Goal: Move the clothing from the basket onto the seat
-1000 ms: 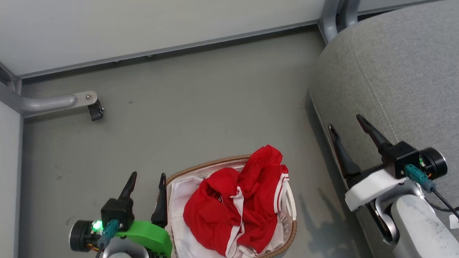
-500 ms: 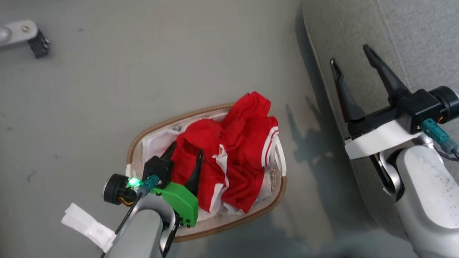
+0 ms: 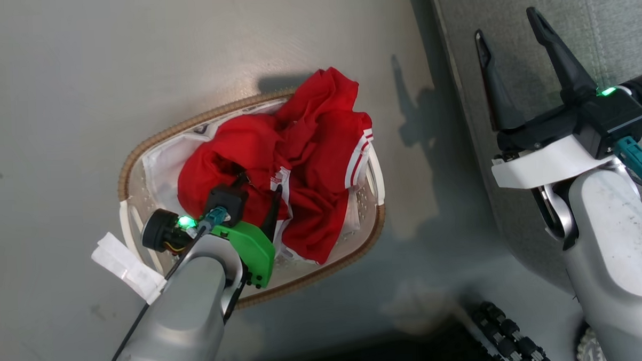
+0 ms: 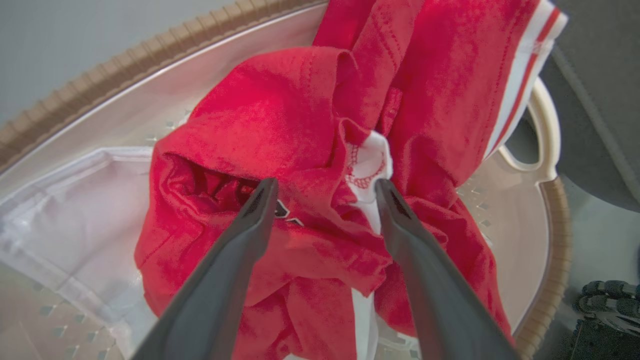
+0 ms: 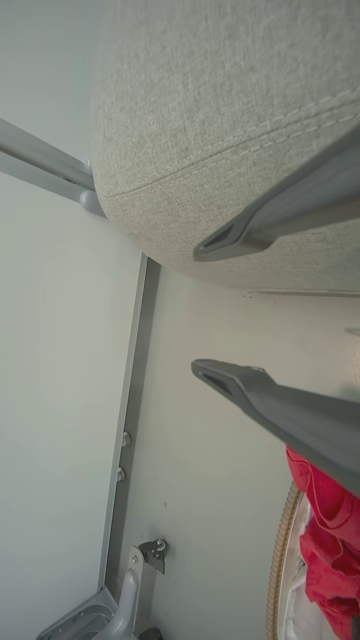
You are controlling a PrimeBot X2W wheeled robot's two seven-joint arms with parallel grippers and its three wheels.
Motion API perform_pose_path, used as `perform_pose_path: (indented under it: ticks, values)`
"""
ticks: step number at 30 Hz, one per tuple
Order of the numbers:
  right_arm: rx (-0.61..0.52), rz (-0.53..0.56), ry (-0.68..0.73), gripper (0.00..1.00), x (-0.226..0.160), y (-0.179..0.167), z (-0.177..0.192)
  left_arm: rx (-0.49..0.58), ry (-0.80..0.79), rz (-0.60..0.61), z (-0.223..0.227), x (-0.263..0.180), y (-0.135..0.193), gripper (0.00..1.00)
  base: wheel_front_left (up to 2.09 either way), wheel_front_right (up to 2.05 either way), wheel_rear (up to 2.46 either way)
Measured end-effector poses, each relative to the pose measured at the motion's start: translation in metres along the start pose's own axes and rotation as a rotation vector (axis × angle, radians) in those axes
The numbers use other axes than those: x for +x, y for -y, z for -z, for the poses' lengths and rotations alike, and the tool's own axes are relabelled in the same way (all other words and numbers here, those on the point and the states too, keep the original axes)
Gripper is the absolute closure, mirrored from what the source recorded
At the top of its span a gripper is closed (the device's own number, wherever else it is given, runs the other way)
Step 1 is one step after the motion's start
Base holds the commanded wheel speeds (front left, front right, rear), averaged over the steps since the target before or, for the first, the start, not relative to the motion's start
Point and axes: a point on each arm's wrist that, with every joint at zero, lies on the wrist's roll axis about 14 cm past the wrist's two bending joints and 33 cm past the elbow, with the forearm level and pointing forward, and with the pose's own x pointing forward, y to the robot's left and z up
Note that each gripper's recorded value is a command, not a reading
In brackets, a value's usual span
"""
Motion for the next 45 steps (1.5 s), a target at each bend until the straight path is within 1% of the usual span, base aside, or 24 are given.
perform_pose_path:
  ticks: [3,9,10,11,19,26,29,39,45]
  values:
    - [-0.011,-0.003,-0.009,0.0,0.003,0.002,0.008,0.0,-0.053,0.002,0.017,0.008,-0.005,0.0,0.0,0.0,0.0]
    - [-0.024,0.0,-0.014,0.0,0.005,0.005,0.015,-0.011,-0.074,-0.002,0.023,0.023,-0.012,0.0,0.0,0.0,0.0]
    - [-0.025,0.0,-0.014,0.0,0.004,0.006,0.015,-0.012,-0.08,-0.002,0.025,0.023,-0.012,0.28,0.0,0.0,0.0]
    - [-0.026,0.0,-0.014,0.0,0.004,0.006,0.015,-0.008,-0.078,-0.001,0.024,0.023,-0.012,1.0,0.0,0.0,0.0]
    - [-0.016,-0.01,-0.002,0.0,0.001,-0.001,0.003,-0.011,-0.052,-0.032,0.013,0.012,-0.015,1.0,0.0,0.0,0.0]
    - [0.009,-0.02,0.01,0.0,-0.012,-0.012,-0.017,-0.024,0.024,-0.068,-0.008,-0.016,-0.01,1.0,0.0,0.0,0.0]
    - [0.024,-0.023,0.012,0.0,-0.021,-0.018,-0.026,-0.011,0.064,-0.083,-0.019,-0.031,-0.007,1.0,0.0,0.0,0.0]
    - [0.069,-0.053,0.05,0.0,-0.05,-0.044,-0.059,0.047,0.297,-0.14,-0.085,-0.085,0.002,1.0,0.0,0.0,0.0]
    - [0.071,-0.089,0.066,0.0,-0.071,-0.063,-0.074,0.111,0.496,-0.152,-0.14,-0.127,0.018,1.0,0.0,0.0,0.0]
